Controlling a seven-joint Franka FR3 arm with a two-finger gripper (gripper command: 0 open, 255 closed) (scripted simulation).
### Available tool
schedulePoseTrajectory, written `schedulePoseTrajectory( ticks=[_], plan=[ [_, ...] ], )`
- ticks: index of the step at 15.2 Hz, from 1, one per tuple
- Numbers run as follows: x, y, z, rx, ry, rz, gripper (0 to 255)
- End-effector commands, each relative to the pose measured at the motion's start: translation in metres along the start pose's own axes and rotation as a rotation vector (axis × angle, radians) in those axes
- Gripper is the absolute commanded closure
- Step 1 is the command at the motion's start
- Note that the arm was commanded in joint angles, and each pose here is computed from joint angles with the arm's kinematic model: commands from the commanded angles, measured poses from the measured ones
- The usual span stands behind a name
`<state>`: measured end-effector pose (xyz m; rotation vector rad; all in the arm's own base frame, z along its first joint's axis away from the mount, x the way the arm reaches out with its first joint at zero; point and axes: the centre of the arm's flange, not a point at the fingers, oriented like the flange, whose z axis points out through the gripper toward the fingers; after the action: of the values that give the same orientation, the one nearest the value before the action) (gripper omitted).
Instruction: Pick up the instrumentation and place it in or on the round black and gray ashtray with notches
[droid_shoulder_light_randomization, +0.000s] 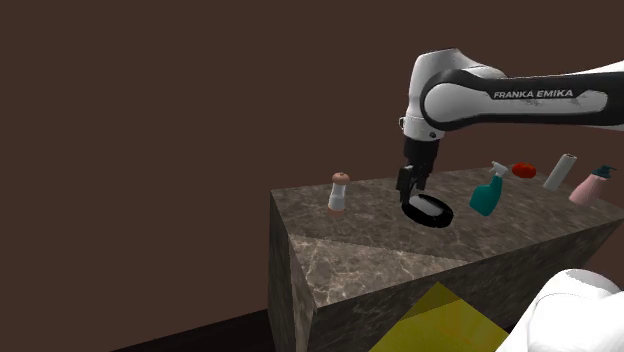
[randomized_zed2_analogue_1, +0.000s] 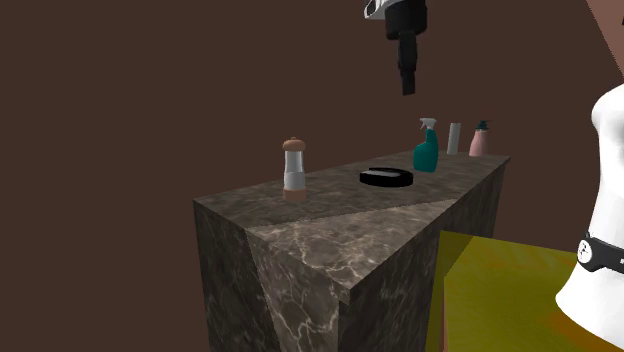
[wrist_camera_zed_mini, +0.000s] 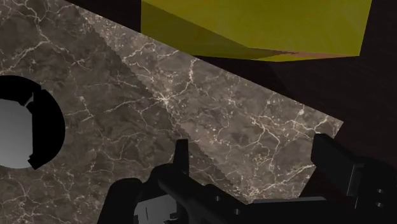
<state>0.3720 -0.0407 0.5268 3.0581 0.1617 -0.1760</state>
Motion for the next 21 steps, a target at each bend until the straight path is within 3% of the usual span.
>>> schedulePoseTrajectory(
  ticks=[1, 21],
  plan=[
    [0.025, 0.013, 0.007, 0.006, 0.014, -0.003, 0],
    [0.253, 0.103, 0.055, 0.078, 0.141, -0.033, 0]
  ],
)
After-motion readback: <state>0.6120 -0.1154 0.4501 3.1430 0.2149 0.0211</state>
